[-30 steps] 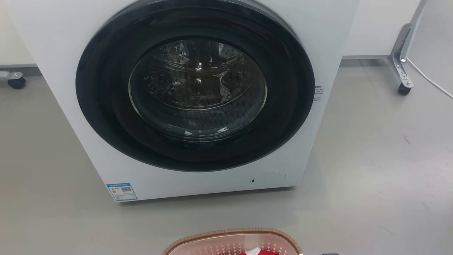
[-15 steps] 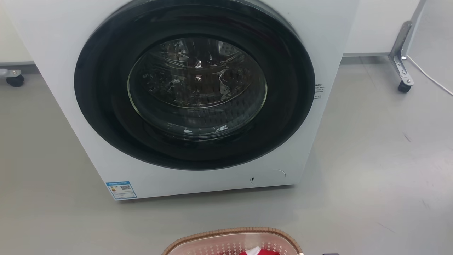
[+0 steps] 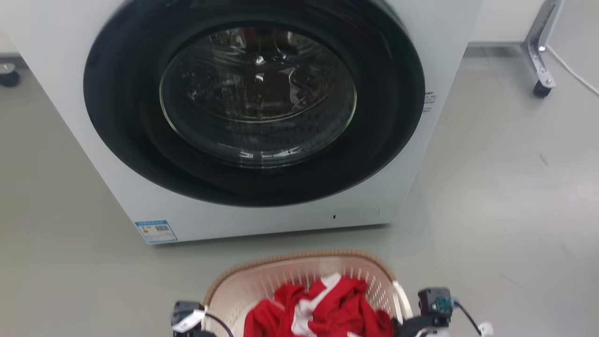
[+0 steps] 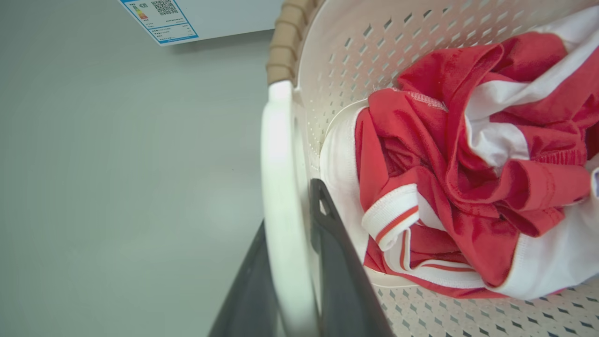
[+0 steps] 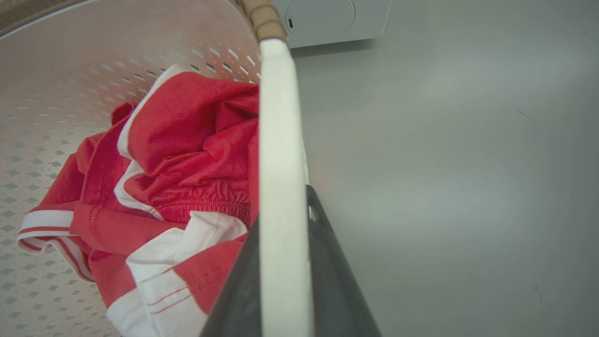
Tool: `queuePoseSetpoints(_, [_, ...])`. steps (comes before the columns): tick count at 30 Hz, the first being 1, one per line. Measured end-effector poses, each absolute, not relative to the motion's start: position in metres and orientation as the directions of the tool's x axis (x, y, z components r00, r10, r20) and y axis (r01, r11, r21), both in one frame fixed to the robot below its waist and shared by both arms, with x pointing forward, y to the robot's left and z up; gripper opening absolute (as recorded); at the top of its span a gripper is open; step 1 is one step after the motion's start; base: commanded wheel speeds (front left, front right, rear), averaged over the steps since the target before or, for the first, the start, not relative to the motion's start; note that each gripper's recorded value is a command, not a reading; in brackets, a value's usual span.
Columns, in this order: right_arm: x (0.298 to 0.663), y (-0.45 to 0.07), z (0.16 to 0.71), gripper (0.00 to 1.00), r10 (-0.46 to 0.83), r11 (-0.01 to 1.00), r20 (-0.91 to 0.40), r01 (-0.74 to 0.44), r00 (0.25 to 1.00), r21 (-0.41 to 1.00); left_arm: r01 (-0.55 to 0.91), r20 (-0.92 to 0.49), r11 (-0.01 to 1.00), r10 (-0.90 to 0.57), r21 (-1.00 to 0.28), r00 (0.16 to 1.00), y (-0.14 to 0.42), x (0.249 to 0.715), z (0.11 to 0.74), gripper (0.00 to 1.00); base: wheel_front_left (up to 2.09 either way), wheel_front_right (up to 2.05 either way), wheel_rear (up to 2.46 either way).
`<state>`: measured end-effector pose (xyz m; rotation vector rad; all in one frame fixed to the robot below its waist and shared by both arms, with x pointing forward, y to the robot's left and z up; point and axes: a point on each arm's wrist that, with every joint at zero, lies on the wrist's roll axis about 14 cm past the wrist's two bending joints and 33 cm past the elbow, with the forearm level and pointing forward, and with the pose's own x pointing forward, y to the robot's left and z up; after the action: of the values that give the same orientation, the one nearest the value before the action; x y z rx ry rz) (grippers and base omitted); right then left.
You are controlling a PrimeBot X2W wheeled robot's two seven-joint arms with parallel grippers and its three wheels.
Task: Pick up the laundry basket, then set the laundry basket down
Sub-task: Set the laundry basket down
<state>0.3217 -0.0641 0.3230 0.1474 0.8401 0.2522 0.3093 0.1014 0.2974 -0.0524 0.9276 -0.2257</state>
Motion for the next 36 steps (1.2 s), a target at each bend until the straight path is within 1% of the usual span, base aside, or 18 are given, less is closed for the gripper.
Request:
queuePoseSetpoints(8, [0.377,-0.064,0.338,0.00,0.276,0.961,-0.667,-0.175,0.692,0.216,0.181,-0.750,0.975,-0.214,-0.127,0.626,0.102,0.361,0.308,0.00,0.00,0.00,0.00])
queuePoseSetpoints(12, [0.399,-0.065,0.337,0.00,0.271,0.962,-0.659,-0.175,0.702,0.209,0.185,-0.739,0.975,-0.216,-0.125,0.638,0.101,0.382,0.308,0.00,0.00,0.00,0.00])
queuePoseSetpoints(18, [0.420,-0.065,0.323,0.00,0.268,0.963,-0.670,-0.182,0.693,0.197,0.184,-0.747,0.976,-0.211,-0.121,0.630,0.102,0.401,0.297,0.00,0.00,0.00,0.00])
queuePoseSetpoints(36, [0.458,-0.064,0.248,0.00,0.254,0.967,-0.745,-0.188,0.617,0.175,0.176,-0.814,0.976,-0.208,-0.132,0.543,0.103,0.430,0.230,0.00,0.00,0.00,0.00])
